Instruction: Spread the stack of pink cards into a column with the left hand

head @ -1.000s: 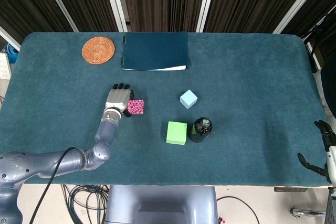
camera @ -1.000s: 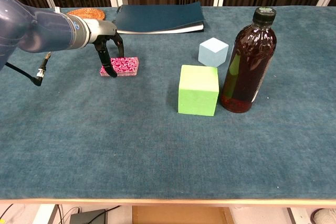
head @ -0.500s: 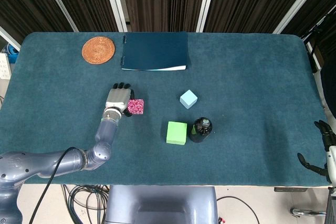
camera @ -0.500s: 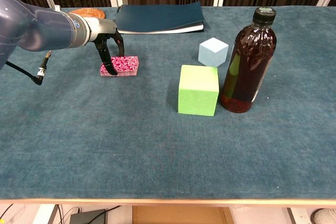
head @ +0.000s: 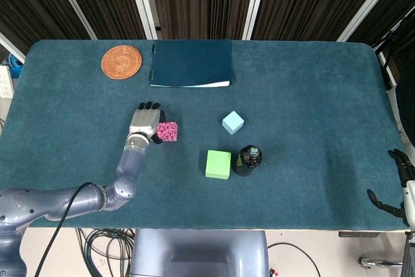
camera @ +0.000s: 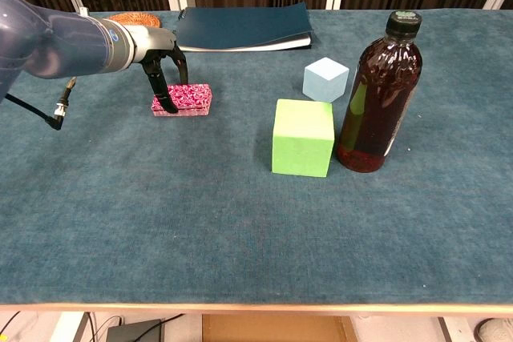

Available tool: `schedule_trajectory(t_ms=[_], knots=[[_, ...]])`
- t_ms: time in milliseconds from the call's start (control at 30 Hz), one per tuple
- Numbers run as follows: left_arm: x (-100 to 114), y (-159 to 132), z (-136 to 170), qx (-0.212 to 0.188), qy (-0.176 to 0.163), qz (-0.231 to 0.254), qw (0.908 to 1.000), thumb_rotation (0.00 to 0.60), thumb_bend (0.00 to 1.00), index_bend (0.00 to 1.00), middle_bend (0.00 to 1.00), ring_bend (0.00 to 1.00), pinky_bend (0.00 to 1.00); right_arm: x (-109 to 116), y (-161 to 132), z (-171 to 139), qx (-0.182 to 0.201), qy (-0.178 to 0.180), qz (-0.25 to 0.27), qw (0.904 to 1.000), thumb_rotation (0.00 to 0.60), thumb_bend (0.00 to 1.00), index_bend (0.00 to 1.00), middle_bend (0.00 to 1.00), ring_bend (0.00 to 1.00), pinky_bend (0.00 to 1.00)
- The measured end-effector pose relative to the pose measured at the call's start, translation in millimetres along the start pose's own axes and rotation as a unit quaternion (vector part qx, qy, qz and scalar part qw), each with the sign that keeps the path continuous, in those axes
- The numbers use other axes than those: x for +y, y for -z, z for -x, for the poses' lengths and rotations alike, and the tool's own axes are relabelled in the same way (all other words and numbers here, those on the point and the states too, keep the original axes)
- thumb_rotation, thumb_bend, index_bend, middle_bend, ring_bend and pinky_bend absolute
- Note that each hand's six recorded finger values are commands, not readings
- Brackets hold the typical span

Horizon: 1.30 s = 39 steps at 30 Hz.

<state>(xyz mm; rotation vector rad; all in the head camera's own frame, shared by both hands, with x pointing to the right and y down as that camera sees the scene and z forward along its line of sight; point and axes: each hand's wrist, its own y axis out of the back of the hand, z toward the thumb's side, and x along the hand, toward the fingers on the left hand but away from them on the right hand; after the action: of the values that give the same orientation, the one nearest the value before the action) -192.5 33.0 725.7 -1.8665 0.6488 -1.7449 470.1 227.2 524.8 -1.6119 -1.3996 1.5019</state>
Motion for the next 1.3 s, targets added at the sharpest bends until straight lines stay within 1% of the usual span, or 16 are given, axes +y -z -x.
schedule_trajectory(t_ms=[367, 567, 833, 1067, 1200, 1300], knots=[[4, 6, 9, -0.014, -0.009, 0.012, 0.9998, 0.600, 0.26, 0.51, 0.17, 0.03, 0.04, 0, 0, 0, 0.000, 0.000, 0.000, 1.0000, 0.600, 0.27, 0.10, 0.06, 0.14, 0.19], [8, 11, 25, -0.019, -0.007, 0.013, 0.9997, 0.600, 0.26, 0.52, 0.18, 0.03, 0.04, 0, 0, 0, 0.000, -0.001, -0.001, 1.0000, 0.600, 0.27, 0.10, 0.06, 0.14, 0.19], [8, 19, 68, -0.022, 0.000, 0.018, 0.9996, 0.600, 0.27, 0.52, 0.18, 0.03, 0.03, -1, -2, -1, 0.001, -0.004, 0.001, 1.0000, 0.600, 0.27, 0.10, 0.07, 0.14, 0.19], [8, 32, 111, -0.024, -0.006, 0.011, 0.9996, 0.600, 0.27, 0.53, 0.18, 0.03, 0.03, 0, -1, 0, 0.001, 0.000, 0.001, 1.0000, 0.600, 0.27, 0.10, 0.07, 0.14, 0.19], [-1, 43, 130, -0.022, -0.005, -0.006, 0.9997, 0.600, 0.27, 0.53, 0.18, 0.03, 0.02, 0, -2, 0, 0.003, 0.003, -0.001, 1.0000, 0.600, 0.27, 0.10, 0.07, 0.14, 0.19], [-6, 46, 137, -0.023, -0.006, -0.009, 0.9997, 0.600, 0.27, 0.53, 0.18, 0.03, 0.02, 1, -2, 0, 0.004, 0.005, -0.003, 1.0000, 0.600, 0.27, 0.10, 0.07, 0.14, 0.19]])
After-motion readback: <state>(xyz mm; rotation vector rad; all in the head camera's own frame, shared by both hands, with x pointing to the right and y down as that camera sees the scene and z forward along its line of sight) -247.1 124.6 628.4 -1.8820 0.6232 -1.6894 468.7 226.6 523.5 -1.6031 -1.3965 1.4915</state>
